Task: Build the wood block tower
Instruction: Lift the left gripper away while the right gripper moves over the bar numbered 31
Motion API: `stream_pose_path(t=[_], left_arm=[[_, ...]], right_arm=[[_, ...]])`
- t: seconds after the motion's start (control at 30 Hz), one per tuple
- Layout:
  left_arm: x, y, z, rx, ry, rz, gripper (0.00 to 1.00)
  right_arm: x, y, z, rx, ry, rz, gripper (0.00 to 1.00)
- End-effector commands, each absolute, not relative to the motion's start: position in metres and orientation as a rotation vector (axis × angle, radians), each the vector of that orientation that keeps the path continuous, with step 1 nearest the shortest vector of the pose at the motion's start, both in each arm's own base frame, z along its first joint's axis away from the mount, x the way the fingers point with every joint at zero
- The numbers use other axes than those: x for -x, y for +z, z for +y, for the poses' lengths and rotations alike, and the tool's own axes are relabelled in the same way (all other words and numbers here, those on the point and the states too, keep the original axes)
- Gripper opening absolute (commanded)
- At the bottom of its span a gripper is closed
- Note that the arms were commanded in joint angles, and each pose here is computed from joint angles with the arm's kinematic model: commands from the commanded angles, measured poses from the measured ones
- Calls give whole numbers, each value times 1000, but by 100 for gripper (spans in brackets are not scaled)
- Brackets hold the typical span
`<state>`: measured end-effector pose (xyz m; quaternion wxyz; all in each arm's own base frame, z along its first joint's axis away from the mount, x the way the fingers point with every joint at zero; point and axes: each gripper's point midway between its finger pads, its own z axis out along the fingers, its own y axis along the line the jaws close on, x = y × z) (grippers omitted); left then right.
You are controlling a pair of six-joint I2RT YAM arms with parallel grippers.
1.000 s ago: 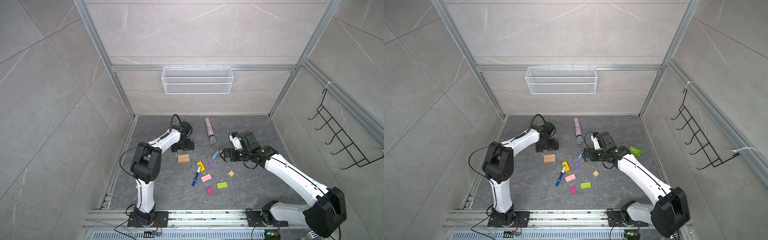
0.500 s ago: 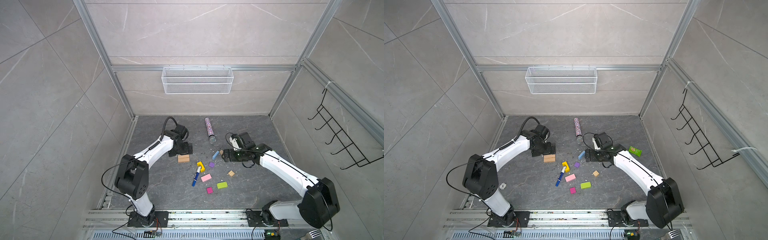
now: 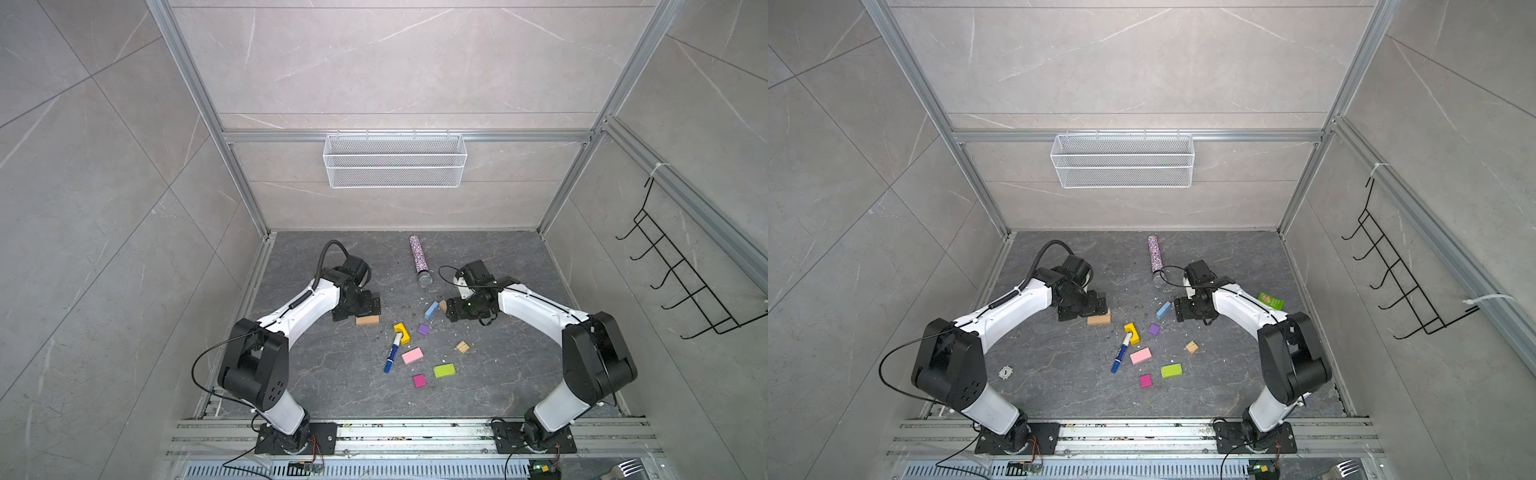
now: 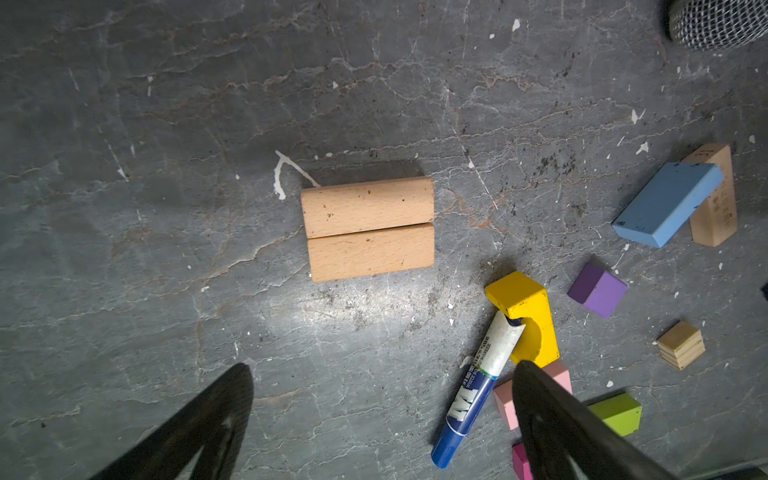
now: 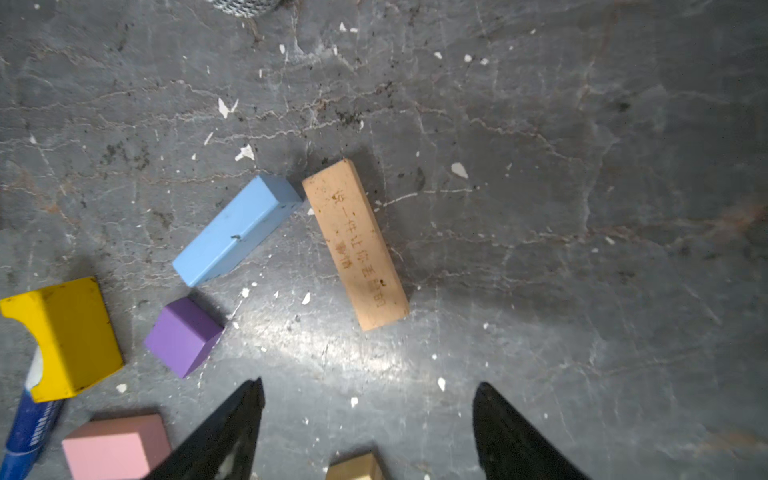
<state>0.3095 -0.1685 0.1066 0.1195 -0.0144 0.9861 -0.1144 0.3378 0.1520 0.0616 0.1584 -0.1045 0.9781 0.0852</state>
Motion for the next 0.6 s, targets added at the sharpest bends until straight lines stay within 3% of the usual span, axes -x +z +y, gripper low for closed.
stream_pose_path(t=[0.0, 0.57], left_arm=[[-303, 126, -163, 38, -420, 2847, 99], [-284, 139, -121, 177, -512, 2829, 100]], right_arm=[[-356, 65, 157, 354, 228, 2743, 72], [-380, 38, 168, 431, 213, 2768, 49]])
